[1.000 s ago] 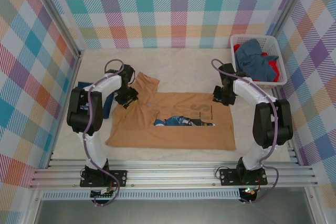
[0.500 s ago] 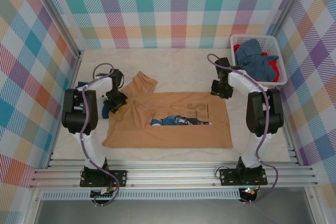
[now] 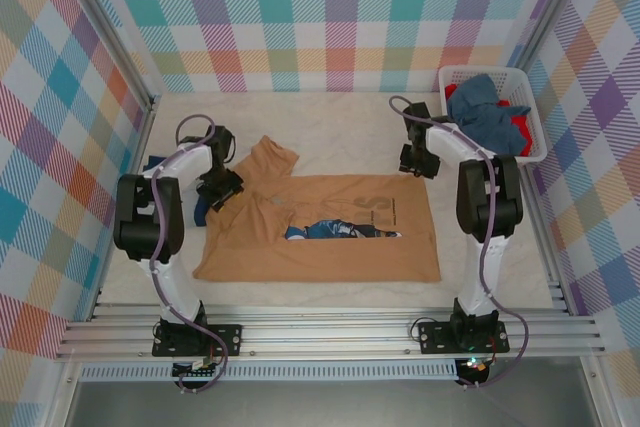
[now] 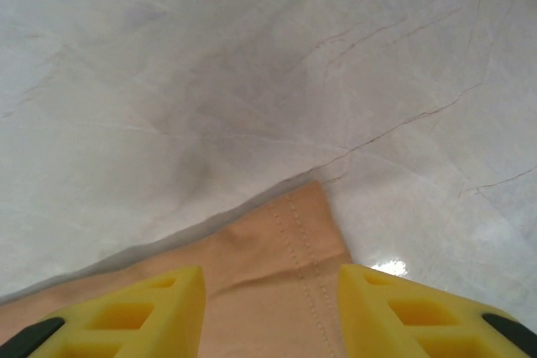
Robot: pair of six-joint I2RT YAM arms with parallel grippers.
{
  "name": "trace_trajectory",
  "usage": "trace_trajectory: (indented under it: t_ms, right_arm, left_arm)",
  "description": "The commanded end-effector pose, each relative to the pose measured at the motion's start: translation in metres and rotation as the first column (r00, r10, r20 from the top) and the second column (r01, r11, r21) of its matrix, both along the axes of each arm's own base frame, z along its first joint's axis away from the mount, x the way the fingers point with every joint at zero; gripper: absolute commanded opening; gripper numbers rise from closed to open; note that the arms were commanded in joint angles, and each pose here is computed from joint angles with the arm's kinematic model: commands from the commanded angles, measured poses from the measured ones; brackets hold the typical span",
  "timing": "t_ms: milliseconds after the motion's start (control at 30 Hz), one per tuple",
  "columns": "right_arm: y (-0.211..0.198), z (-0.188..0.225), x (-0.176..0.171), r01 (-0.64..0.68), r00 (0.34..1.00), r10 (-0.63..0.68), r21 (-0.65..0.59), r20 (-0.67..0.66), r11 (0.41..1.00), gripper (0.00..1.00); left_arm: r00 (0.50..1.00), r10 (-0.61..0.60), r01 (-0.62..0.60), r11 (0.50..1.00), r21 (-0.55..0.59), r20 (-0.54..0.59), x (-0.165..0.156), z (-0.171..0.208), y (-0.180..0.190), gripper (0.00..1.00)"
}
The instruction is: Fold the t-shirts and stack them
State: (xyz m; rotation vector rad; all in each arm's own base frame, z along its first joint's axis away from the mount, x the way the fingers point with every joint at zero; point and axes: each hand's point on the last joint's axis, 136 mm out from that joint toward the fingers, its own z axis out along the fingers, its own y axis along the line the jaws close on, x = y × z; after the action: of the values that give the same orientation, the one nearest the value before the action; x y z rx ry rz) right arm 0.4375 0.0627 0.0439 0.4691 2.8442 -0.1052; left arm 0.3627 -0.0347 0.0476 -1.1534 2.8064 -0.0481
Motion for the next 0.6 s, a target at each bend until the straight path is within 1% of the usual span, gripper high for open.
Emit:
trace_trajectory:
  t_ms: [0, 67, 167, 267, 400, 500, 567]
  right_arm:
    - [-0.01, -0.009, 0.002, 0.038, 0.999, -0.039, -0.037, -0.025, 0.999, 0.46]
    - [-0.013, -0.013, 0.003, 0.05, 0.998, -0.051, -0.049, -0.033, 0.998, 0.46]
    - [-0.014, -0.014, 0.01, 0.055, 0.998, -0.055, -0.037, -0.004, 0.998, 0.47]
    - [-0.013, -0.011, 0.02, 0.049, 0.998, -0.048, -0.013, 0.029, 0.999, 0.48]
    - [-0.013, -0.006, 0.027, 0.052, 0.997, -0.053, 0.014, 0.05, 0.999, 0.47]
    - [-0.01, -0.008, 0.027, 0.06, 0.997, -0.062, 0.032, 0.037, 0.998, 0.45]
    - [-0.009, -0.014, 0.024, 0.068, 0.997, -0.069, 0.038, 0.023, 0.997, 0.41]
  left_arm:
    - [0.989, -0.028, 0.034, 0.998, -0.043, 0.147, 0.025, 0.048, -0.023, 0.45]
    - [0.983, -0.031, 0.04, 0.998, -0.048, 0.181, 0.033, 0.059, -0.029, 0.46]
    - [0.969, -0.051, 0.067, 0.996, -0.06, 0.24, 0.048, 0.074, -0.037, 0.46]
    - [0.965, -0.064, 0.084, 0.994, -0.07, 0.256, 0.054, 0.079, -0.041, 0.46]
    - [0.961, -0.066, 0.092, 0.992, -0.082, 0.268, 0.056, 0.08, -0.044, 0.46]
    - [0.962, -0.067, 0.093, 0.992, -0.088, 0.266, 0.057, 0.078, -0.046, 0.46]
    - [0.961, -0.068, 0.095, 0.991, -0.091, 0.267, 0.059, 0.077, -0.047, 0.45]
